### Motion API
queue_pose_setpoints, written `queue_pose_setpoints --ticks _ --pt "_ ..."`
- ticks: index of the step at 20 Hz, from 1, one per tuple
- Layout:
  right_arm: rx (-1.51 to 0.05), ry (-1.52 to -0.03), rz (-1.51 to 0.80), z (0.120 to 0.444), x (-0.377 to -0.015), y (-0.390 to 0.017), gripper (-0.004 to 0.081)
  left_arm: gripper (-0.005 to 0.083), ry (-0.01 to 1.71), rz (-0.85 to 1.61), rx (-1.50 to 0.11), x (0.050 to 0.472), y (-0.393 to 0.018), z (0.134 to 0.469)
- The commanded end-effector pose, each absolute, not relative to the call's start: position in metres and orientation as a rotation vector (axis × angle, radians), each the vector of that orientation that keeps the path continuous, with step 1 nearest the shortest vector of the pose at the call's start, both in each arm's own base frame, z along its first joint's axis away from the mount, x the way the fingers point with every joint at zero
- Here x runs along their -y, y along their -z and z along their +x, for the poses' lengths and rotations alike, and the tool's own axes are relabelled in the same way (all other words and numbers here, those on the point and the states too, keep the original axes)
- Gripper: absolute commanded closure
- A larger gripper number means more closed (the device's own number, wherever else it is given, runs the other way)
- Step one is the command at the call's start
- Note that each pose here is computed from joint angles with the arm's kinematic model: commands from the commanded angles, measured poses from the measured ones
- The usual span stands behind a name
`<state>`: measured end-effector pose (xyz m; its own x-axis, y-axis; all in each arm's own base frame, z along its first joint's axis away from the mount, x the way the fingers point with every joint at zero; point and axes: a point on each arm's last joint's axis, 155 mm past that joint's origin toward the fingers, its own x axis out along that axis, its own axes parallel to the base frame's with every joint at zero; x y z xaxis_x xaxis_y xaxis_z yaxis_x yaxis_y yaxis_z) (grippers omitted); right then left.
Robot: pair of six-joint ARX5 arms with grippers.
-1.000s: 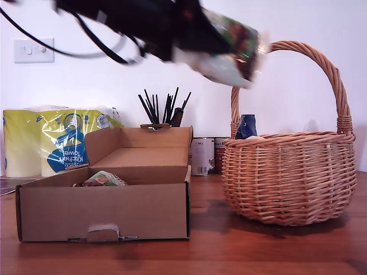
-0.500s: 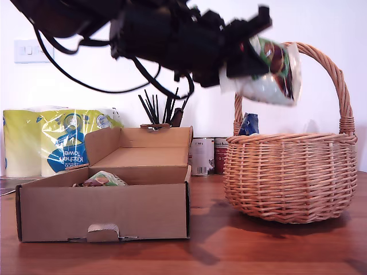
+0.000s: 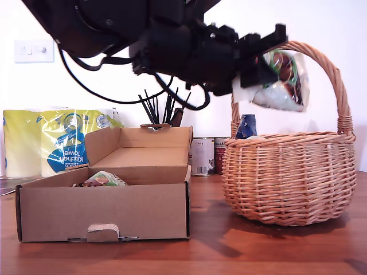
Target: Move the bags of Easter eggs from the cardboard box on the left into the woven basket on the right side.
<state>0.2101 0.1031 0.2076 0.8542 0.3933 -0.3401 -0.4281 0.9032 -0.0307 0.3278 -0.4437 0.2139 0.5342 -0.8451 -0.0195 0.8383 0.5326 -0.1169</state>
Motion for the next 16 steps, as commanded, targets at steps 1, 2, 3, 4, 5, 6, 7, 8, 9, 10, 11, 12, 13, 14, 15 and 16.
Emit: queue_pose_setpoints --ticks 1,2,3,4,5,6,7,8,9,10,11,12,13,14,15,16 --pt "-0.339 -0.438 -0.108 0.210 -0.104 -0.204 0.0782 0.0755 1.009 -0.106 -0.075 0.455 -0.205 0.330" --pt "-0.339 -0.438 -0.108 0.210 -0.104 -0.204 0.0782 0.0755 1.008 -0.110 -0.069 0.460 -0.205 0.333" --pt "-0.339 -0.438 -0.108 0.210 -0.104 -0.204 0.0782 0.0755 1.008 -0.114 -0.061 0.465 -0.208 0.337" --pt "-0.340 -0.438 -0.108 0.210 -0.104 -0.204 0.0782 0.0755 1.009 -0.114 -0.060 0.470 -0.208 0.341" --pt "-0.339 -0.438 -0.108 0.210 -0.104 -0.204 0.0782 0.0755 1.012 -0.116 -0.056 0.476 -0.208 0.343" --pt "-0.339 -0.438 -0.108 0.210 -0.104 -0.204 0.0782 0.0755 1.014 -0.118 -0.052 0.482 -0.208 0.345" --pt "-0.339 -0.438 -0.108 0.210 -0.104 -0.204 0.0782 0.0755 1.014 -0.116 -0.055 0.486 -0.207 0.348" --pt "-0.339 -0.438 -0.108 0.210 -0.104 -0.204 0.0782 0.0755 1.008 -0.107 -0.077 0.489 -0.201 0.351" --pt "-0.339 -0.438 -0.108 0.210 -0.104 -0.204 0.0782 0.0755 0.996 -0.093 -0.107 0.490 -0.193 0.354" --pt "-0.339 -0.438 -0.108 0.210 -0.104 -0.204 0.0782 0.0755 0.976 -0.079 -0.134 0.490 -0.184 0.358" --pt "-0.339 -0.438 -0.108 0.210 -0.104 -0.204 0.0782 0.0755 0.966 -0.069 -0.157 0.490 -0.178 0.360" --pt "-0.340 -0.438 -0.108 0.210 -0.104 -0.204 0.0782 0.0755 0.960 -0.056 -0.183 0.489 -0.169 0.360" --pt "-0.339 -0.438 -0.108 0.210 -0.104 -0.204 0.0782 0.0755 0.956 -0.048 -0.202 0.489 -0.163 0.360" --pt "-0.339 -0.438 -0.108 0.210 -0.104 -0.204 0.0782 0.0755 0.954 -0.037 -0.225 0.489 -0.157 0.360" --pt "-0.339 -0.438 -0.108 0.210 -0.104 -0.204 0.0782 0.0755 0.951 -0.021 -0.255 0.488 -0.149 0.358" --pt "-0.339 -0.438 -0.108 0.210 -0.104 -0.204 0.0782 0.0752 0.945 -0.009 -0.281 0.487 -0.142 0.357"
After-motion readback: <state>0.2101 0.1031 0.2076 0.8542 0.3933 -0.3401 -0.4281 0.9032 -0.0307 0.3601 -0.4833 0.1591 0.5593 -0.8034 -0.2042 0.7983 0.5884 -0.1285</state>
